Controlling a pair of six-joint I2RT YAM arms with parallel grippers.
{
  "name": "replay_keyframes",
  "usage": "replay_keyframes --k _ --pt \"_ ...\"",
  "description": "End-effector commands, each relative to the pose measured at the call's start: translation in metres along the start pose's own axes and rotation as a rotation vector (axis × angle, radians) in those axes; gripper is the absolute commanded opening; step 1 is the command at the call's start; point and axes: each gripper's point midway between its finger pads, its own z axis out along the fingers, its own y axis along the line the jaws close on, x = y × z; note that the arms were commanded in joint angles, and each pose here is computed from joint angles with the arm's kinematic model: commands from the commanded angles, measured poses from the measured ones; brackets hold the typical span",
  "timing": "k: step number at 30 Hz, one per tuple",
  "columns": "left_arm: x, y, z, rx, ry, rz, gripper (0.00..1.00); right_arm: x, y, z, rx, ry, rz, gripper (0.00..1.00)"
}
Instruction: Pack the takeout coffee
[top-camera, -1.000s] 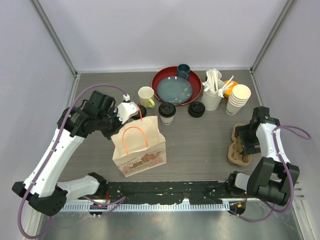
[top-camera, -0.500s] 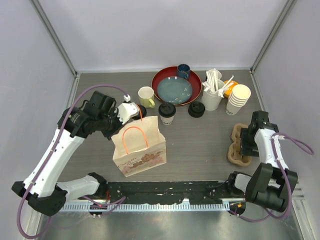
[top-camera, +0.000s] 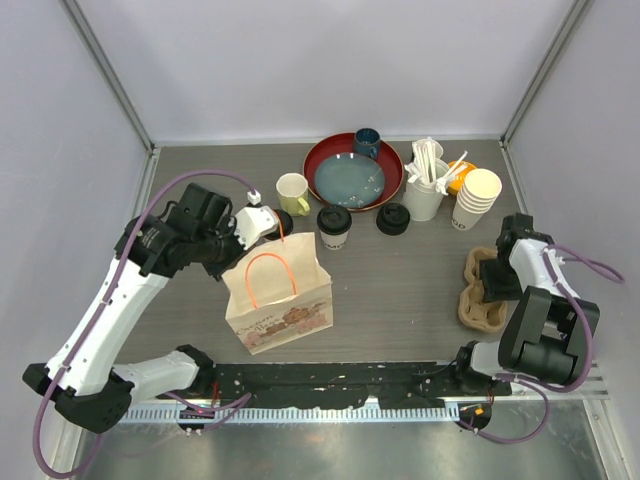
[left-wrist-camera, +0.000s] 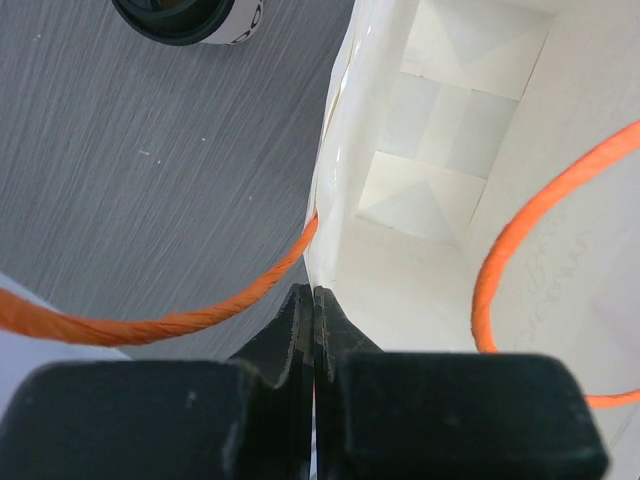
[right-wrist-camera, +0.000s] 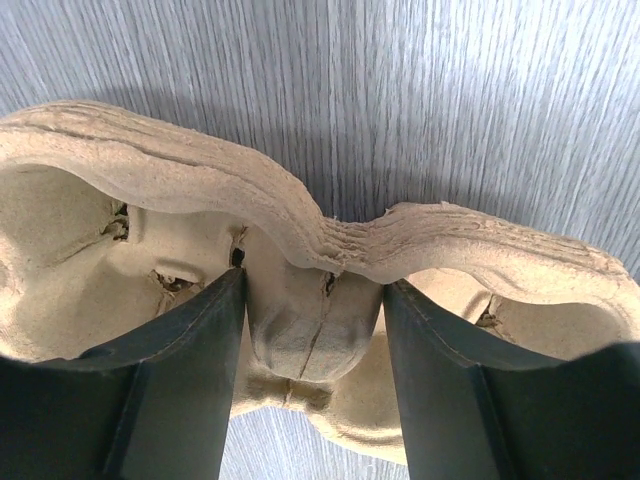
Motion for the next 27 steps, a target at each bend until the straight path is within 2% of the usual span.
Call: replay_keyframes --k 1,12,18,27 --pt "0.010 -0.002 -0.005 0.004 0.041 0.014 0.00 -0.027 0.008 -0.022 -0.061 -0.109 -0.002 0.56" --pt "0.006 0.000 -0.005 0.001 0.038 0.018 0.00 -0.030 0.014 -0.036 -0.118 -0.119 -0.027 0.59" --pt "0.008 0.000 -0.005 0.003 0.045 0.017 0.00 -0.014 0.027 -0.020 -0.157 -0.044 -0.111 0.60" --pt "0.007 0.000 -0.005 0.003 0.045 0.023 0.00 0.000 0.025 -0.003 -0.134 0.023 -0.291 0.77"
